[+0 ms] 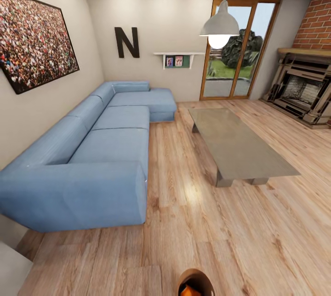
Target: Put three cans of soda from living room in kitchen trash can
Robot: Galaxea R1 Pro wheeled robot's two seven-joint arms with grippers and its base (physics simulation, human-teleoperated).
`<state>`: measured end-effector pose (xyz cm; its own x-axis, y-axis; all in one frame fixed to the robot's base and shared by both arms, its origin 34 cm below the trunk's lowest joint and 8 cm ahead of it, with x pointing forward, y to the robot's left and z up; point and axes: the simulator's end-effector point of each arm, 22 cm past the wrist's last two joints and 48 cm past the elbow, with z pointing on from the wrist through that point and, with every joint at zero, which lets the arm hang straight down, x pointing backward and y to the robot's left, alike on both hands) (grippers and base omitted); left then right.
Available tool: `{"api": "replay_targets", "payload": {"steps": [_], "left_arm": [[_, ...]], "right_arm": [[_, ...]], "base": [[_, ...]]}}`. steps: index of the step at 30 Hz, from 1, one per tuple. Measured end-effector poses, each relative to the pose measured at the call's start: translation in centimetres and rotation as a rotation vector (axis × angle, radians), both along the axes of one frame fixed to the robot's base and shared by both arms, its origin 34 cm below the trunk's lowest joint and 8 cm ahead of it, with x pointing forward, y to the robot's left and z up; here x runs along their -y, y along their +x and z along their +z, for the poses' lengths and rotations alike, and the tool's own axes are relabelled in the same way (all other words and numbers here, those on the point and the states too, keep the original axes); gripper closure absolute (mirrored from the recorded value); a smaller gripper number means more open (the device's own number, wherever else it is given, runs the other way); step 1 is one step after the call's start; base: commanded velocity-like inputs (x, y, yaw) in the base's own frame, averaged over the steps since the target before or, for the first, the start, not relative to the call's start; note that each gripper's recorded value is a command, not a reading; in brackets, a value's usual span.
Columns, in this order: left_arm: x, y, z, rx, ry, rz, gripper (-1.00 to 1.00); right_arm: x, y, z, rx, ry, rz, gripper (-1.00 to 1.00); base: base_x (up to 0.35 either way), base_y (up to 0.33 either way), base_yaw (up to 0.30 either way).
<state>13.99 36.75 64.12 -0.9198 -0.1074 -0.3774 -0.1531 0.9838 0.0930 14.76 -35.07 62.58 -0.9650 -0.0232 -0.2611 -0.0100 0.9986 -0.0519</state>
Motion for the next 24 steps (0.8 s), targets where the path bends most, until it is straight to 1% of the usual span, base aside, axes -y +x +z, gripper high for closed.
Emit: {"api": "replay_targets", "payload": {"steps": [3,7,24], "left_arm": [[0.0,-0.5,0.1,-0.015,-0.002,0.003,-1.00],[0.2,-1.7,0.1,-0.050,-0.010,0.009,-1.00],[0.2,-2.2,0.3,-0.064,-0.012,0.011,-1.00]], "right_arm": [[0.0,-0.1,0.2,0.000,0.000,0.000,-1.00],[-0.1,-0.3,0.5,-0.001,0.001,0.000,-1.00],[-0.1,-0.5,0.7,-0.002,0.001,-0.001,-1.00]], "base": [[0.000,0.000,0.000],[0.000,0.000,0.000],[0.000,0.000,0.000]]}}
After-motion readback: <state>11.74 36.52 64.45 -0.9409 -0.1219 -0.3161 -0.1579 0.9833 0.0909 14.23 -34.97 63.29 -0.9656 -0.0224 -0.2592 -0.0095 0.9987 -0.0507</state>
